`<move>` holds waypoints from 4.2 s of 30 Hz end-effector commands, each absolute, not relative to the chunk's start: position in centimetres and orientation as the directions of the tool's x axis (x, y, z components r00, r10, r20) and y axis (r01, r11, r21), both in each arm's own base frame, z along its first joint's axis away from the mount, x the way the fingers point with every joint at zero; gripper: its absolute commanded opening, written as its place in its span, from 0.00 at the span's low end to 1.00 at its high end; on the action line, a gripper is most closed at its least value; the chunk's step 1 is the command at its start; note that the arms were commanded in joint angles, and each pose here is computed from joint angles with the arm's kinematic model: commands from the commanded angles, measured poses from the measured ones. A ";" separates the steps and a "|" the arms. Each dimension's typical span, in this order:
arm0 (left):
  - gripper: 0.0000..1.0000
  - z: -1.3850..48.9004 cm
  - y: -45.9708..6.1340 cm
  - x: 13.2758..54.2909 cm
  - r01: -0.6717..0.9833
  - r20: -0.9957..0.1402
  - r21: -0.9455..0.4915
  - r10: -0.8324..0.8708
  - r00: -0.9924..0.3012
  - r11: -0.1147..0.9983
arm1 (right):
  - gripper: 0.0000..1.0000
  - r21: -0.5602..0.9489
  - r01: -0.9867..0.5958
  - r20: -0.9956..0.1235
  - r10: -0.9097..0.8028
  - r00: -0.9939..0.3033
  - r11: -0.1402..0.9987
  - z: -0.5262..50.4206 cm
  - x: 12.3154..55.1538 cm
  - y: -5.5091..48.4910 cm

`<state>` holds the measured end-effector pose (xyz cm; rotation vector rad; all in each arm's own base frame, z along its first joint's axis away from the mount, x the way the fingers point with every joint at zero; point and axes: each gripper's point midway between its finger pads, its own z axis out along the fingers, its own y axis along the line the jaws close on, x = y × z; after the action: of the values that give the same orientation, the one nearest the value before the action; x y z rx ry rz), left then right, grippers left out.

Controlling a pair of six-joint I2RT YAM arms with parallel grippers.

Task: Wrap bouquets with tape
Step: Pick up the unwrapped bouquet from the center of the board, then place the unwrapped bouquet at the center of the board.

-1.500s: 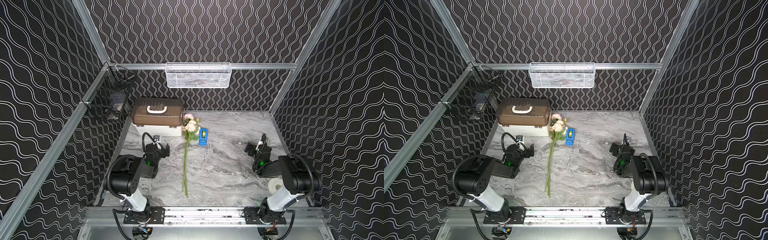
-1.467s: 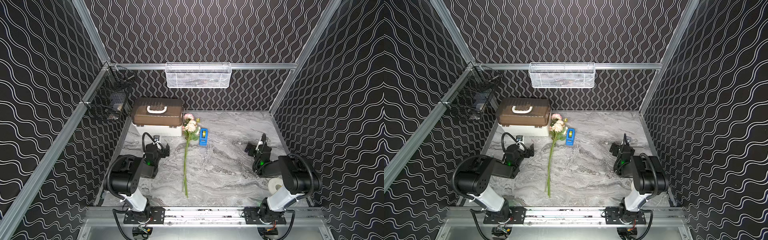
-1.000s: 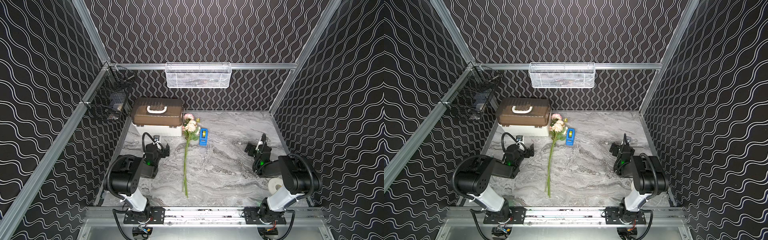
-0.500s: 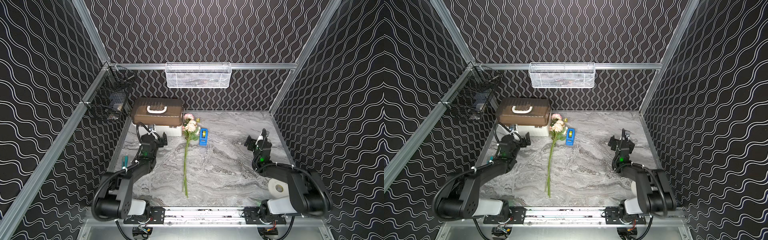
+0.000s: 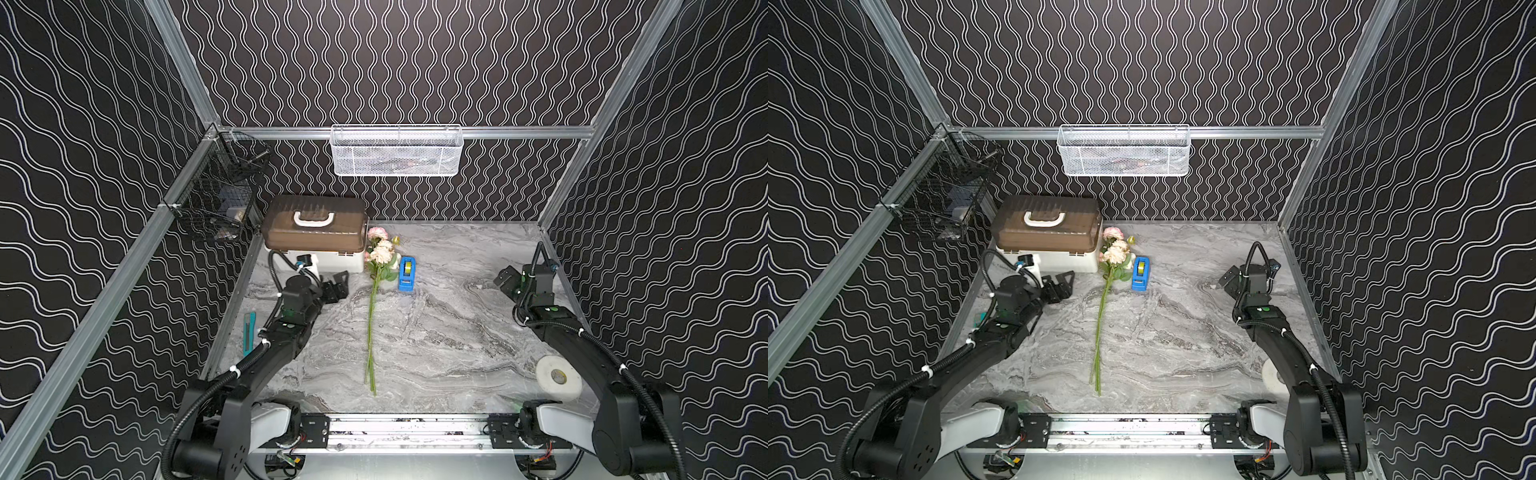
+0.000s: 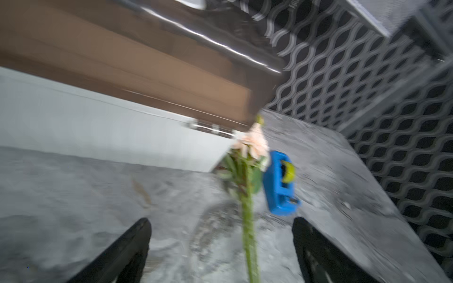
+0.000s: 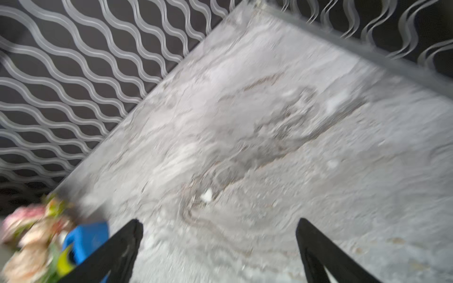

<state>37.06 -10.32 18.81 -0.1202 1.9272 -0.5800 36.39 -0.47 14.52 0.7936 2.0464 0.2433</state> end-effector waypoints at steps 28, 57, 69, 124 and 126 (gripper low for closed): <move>0.53 5.7 -17.7 34.7 0.428 -0.437 -0.015 0.379 -0.815 0.904 | 0.99 0.602 0.321 -0.526 0.666 -0.529 0.731 11.9 36.5 4.3; 0.07 3.6 -17.2 35.9 0.406 -0.394 -0.005 0.371 -0.841 0.914 | 0.99 0.578 0.334 -0.511 0.649 -0.564 0.745 11.0 36.8 4.5; 0.00 13.2 -15.8 37.0 0.392 -0.648 0.000 0.299 -0.700 0.920 | 0.99 0.584 0.306 -0.554 0.645 -0.526 0.752 12.2 36.5 4.1; 0.53 4.4 -24.0 38.9 0.970 -0.423 0.199 0.905 -0.045 0.141 | 0.99 0.560 0.243 -0.654 0.602 -0.458 0.792 15.6 35.4 3.3; 0.82 5.5 -24.5 38.6 0.970 -0.467 0.192 0.883 -0.043 0.149 | 0.99 0.572 0.212 -0.642 0.593 -0.487 0.793 15.8 35.7 4.1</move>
<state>39.05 -23.49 4.10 1.7972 1.9948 -0.1539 34.63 1.88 14.15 0.7116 2.0798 0.4025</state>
